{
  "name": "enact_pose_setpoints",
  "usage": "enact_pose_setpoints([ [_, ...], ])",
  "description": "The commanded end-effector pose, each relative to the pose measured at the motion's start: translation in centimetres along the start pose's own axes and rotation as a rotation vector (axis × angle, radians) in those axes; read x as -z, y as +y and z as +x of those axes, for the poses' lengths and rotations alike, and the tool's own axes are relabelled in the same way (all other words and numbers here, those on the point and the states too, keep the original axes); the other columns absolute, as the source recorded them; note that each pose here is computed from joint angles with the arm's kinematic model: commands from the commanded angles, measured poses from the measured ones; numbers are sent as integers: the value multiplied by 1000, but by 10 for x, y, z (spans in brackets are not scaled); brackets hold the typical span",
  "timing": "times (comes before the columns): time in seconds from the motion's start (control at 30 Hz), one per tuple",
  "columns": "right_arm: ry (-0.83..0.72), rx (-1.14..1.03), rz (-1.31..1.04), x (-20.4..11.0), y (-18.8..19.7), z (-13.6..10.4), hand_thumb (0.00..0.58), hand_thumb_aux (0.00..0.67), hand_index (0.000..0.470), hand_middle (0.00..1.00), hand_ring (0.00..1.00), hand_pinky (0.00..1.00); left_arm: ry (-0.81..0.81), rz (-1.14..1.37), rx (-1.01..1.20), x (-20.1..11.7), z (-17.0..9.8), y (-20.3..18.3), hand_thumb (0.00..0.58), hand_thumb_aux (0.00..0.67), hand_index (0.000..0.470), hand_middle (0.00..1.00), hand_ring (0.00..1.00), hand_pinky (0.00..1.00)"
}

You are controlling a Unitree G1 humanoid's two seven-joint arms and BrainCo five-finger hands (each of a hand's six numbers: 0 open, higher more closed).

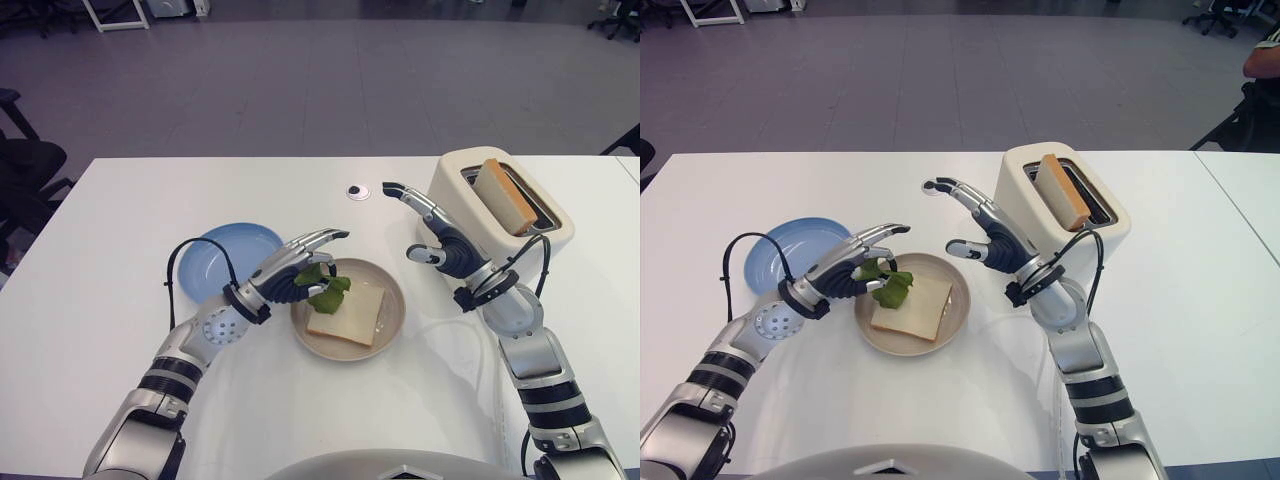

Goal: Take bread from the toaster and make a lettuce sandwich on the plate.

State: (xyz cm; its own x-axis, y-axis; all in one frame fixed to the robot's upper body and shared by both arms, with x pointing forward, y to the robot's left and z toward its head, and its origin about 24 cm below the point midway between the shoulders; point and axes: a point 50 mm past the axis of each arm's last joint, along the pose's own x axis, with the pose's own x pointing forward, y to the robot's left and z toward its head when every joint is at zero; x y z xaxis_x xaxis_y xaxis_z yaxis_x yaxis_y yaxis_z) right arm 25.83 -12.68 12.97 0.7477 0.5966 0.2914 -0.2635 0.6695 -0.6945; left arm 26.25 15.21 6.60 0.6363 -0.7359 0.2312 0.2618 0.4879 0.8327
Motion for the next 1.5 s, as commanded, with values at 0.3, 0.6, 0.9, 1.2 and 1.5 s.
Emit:
enact_pose_setpoints([
  [0.3, 8, 0, 13, 0, 0, -2, 0, 0, 0, 0, 0, 0, -183, -128, 53, -38, 19, -25, 580, 670, 470, 0, 0, 0],
  [0.6, 8, 0, 13, 0, 1, -3, 0, 0, 0, 0, 0, 0, 78, 71, 204, 3, 19, -43, 580, 659, 463, 0, 0, 0],
  [0.9, 5, 3, 10, -1, 2, -3, 0, 0, 0, 0, 0, 0, 140, 126, 80, 11, 31, -33, 564, 560, 393, 0, 0, 0],
  [1.2, 5, -3, 13, -1, 4, -3, 0, 0, 0, 0, 0, 0, 133, 113, 64, 8, 34, -37, 0, 0, 0, 0, 0, 0],
  [1.5, -24, 48, -9, -5, -7, -2, 0, 0, 0, 0, 0, 0, 172, 155, 4, 15, 36, -26, 0, 0, 0, 0, 0, 0],
])
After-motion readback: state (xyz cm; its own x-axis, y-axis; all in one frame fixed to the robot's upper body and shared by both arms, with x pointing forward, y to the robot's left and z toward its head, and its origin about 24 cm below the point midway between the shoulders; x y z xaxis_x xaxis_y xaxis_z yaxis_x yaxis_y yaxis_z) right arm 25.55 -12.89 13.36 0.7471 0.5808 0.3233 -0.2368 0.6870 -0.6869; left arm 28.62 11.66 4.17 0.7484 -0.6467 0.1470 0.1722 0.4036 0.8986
